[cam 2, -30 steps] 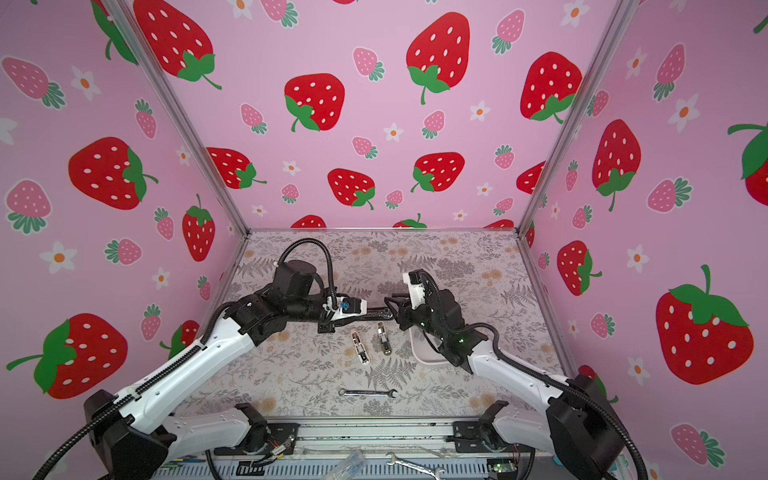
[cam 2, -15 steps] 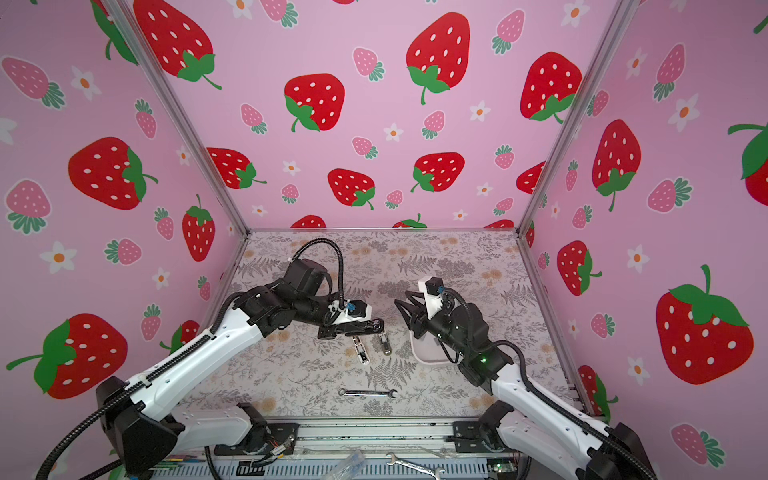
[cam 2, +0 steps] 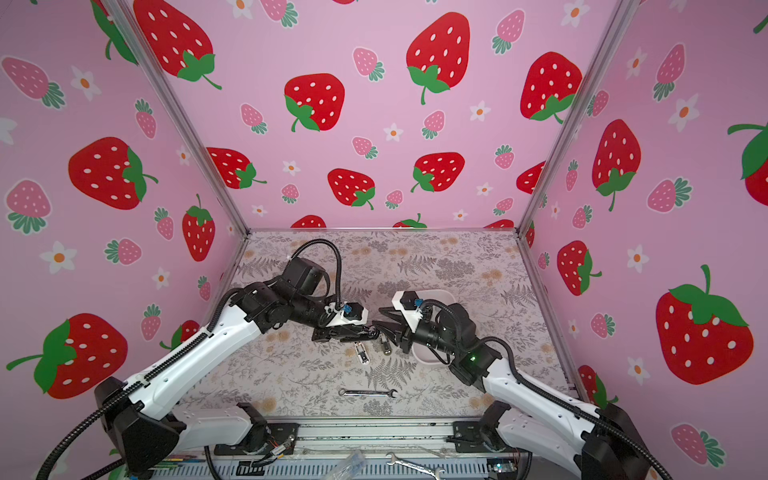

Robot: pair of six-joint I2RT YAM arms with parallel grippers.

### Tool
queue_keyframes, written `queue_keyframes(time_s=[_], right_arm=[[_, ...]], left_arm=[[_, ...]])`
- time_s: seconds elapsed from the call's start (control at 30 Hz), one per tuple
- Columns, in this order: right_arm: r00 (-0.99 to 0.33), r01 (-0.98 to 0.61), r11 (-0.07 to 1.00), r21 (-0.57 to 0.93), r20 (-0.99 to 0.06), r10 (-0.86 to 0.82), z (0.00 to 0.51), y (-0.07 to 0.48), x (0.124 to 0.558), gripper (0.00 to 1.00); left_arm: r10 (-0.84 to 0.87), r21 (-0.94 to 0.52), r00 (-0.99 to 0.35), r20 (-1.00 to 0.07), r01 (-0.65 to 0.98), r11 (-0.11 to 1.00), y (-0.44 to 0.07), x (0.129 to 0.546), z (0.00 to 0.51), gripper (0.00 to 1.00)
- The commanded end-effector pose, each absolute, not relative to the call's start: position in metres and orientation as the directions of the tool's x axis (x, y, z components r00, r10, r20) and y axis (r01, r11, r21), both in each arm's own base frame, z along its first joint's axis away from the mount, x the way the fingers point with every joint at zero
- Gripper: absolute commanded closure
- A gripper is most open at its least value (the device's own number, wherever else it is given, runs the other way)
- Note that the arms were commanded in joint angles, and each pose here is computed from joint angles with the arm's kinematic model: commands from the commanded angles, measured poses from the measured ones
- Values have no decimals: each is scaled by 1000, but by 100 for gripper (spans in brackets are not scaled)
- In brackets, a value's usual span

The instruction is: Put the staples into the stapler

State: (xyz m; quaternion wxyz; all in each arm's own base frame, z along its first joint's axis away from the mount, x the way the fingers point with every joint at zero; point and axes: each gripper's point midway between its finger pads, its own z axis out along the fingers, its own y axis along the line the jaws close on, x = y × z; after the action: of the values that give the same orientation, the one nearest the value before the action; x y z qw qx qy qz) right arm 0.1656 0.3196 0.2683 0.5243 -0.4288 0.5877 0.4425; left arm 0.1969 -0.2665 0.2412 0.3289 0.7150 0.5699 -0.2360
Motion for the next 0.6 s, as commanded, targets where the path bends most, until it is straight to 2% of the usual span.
queue_keyframes(time_s=[0.0, 0.17, 0.4, 0.57], right_arm=[[-32, -982, 188, 19, -997, -66, 276, 332, 155, 61], [-16, -982, 188, -4, -994, -108, 267, 341, 152, 64], [-18, -993, 116, 1, -988, -150, 257, 355, 141, 71], [-15, -991, 130, -9, -984, -178, 247, 358, 146, 73]], left_arm=[[603, 239, 294, -741, 956, -172, -273, 194, 266, 100], [592, 240, 301, -747, 954, -182, -274, 192, 267, 100], [545, 225, 265, -796, 964, -139, -268, 195, 286, 100], [484, 254, 280, -829, 960, -120, -257, 193, 304, 100]])
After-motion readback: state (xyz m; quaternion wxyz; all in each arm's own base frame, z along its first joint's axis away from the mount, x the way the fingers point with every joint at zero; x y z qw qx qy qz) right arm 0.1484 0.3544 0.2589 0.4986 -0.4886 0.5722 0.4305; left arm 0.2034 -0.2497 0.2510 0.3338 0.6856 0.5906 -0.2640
